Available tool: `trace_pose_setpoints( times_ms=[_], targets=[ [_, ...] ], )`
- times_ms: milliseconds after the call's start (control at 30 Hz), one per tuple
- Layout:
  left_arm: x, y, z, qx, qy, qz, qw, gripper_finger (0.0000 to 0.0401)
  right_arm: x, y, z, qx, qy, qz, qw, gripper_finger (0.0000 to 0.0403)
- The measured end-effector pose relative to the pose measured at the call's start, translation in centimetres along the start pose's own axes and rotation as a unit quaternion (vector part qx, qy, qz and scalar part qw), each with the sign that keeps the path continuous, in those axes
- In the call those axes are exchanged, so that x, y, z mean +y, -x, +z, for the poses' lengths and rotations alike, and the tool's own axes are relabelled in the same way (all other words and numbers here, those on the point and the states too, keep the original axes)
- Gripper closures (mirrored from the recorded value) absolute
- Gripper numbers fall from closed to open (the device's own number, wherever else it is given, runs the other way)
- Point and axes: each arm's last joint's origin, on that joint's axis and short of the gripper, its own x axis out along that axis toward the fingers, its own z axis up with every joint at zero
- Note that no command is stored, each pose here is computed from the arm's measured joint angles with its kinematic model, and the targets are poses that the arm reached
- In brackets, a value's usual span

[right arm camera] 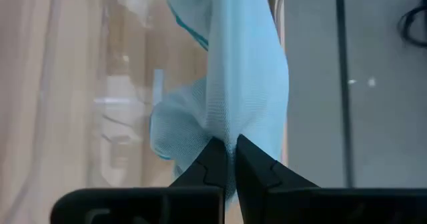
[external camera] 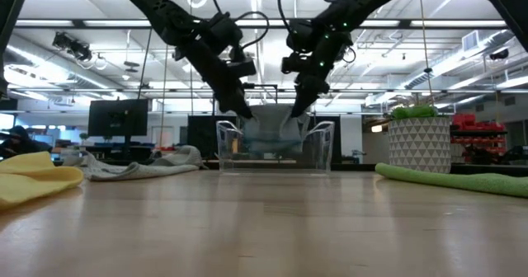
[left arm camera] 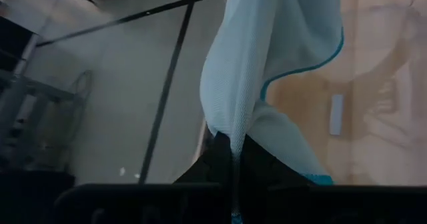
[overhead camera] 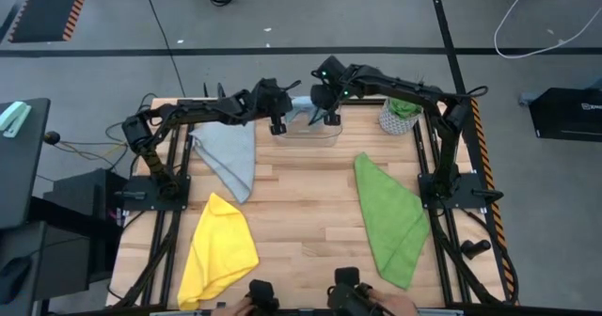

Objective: Fold microfiber towels
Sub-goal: Put the folded blue microfiber towel into the transparent bin

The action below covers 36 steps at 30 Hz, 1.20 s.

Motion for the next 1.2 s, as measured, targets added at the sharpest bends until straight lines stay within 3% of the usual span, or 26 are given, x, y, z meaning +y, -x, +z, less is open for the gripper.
trace_pose_setpoints(
  times_ms=[133,500,800,1033,1200],
  targets=[
    [0.1,0.0,0.0,0.011,-0.03,0.018,0.999,0.0392,0.2,0.0,0.2,0.014,0.043,-0.02,0.999,0.0383],
    [-1.3,0.3,0.8,0.01,-0.111,0.009,0.994,0.0392,2.0,-1.6,-0.2,0.055,0.128,-0.04,0.989,0.0383],
    [-2.5,0.3,0.5,0.033,-0.128,-0.019,0.991,0.0392,3.3,-1.9,0.5,0.059,0.146,-0.042,0.987,0.0383],
    [-1.6,-0.3,0.5,0.035,-0.142,0.028,0.989,0.0392,2.7,-1.9,0.5,0.063,0.136,-0.073,0.986,0.0383],
    [-2.7,-0.4,0.3,0.054,-0.145,0.004,0.988,0.0392,3.2,-1.9,0.7,0.065,0.138,-0.068,0.986,0.0382]
  ],
)
